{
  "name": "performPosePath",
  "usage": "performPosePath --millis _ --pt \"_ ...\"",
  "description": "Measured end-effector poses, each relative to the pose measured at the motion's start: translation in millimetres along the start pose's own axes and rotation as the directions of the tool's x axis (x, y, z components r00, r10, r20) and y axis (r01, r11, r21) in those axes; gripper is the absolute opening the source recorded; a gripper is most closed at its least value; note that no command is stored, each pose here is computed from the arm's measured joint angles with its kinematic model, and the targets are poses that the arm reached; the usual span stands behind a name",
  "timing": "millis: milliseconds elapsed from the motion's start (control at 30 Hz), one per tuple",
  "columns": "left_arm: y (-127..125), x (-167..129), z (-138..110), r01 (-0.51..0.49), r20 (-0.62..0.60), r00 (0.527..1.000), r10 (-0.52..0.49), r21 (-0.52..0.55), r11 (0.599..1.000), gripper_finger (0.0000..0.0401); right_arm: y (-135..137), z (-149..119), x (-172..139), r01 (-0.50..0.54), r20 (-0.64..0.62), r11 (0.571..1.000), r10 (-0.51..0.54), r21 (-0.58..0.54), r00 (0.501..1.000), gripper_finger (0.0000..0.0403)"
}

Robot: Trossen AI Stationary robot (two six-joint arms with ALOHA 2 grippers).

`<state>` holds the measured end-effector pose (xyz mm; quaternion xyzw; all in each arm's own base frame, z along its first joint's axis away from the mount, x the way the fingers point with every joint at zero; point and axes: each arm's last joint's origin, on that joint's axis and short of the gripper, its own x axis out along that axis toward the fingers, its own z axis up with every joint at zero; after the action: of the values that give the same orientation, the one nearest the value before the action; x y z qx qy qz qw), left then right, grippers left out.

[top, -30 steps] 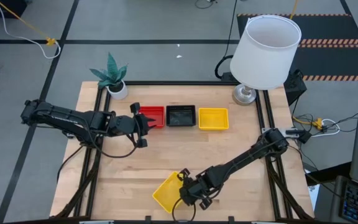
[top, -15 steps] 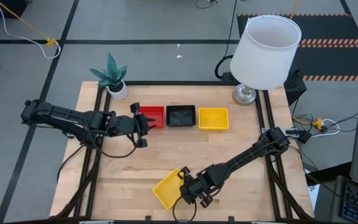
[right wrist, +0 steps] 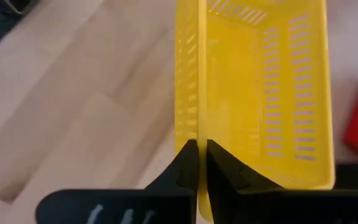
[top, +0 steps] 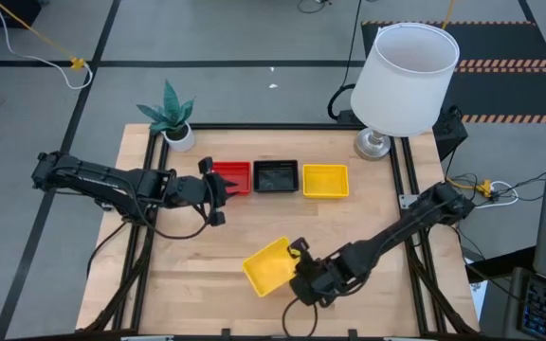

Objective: Stack baskets by color
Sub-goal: Stack the bottom yellow bin on top of the top yellow bin

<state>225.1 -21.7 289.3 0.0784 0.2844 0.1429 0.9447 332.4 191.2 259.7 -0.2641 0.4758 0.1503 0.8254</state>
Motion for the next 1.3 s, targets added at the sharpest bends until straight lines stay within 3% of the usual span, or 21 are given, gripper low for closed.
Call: performPosePath --millis 333,600,967,1300 --pt "0 0 0 0.002 0.000 1.000 -0.002 -0.069 0.998 0.0097 -7 -17 -51 0.153 -0.041 0.986 -0.150 0.063 0.988 0.0005" --pt "-6 -2 0 0.025 0.002 1.000 -0.025 -0.085 0.996 0.0097 -18 -36 -83 0.293 -0.082 0.946 -0.284 0.141 0.955 0.0005" --pt "-12 -4 0 0.048 0.008 0.999 -0.047 -0.083 0.995 0.0097 -29 -83 -101 0.342 -0.095 0.914 -0.329 0.217 0.940 0.0005" --pt "-11 -4 0 0.046 0.009 0.999 -0.046 -0.063 0.997 0.0097 -67 -114 -138 0.396 -0.096 0.868 -0.385 0.301 0.918 0.0007"
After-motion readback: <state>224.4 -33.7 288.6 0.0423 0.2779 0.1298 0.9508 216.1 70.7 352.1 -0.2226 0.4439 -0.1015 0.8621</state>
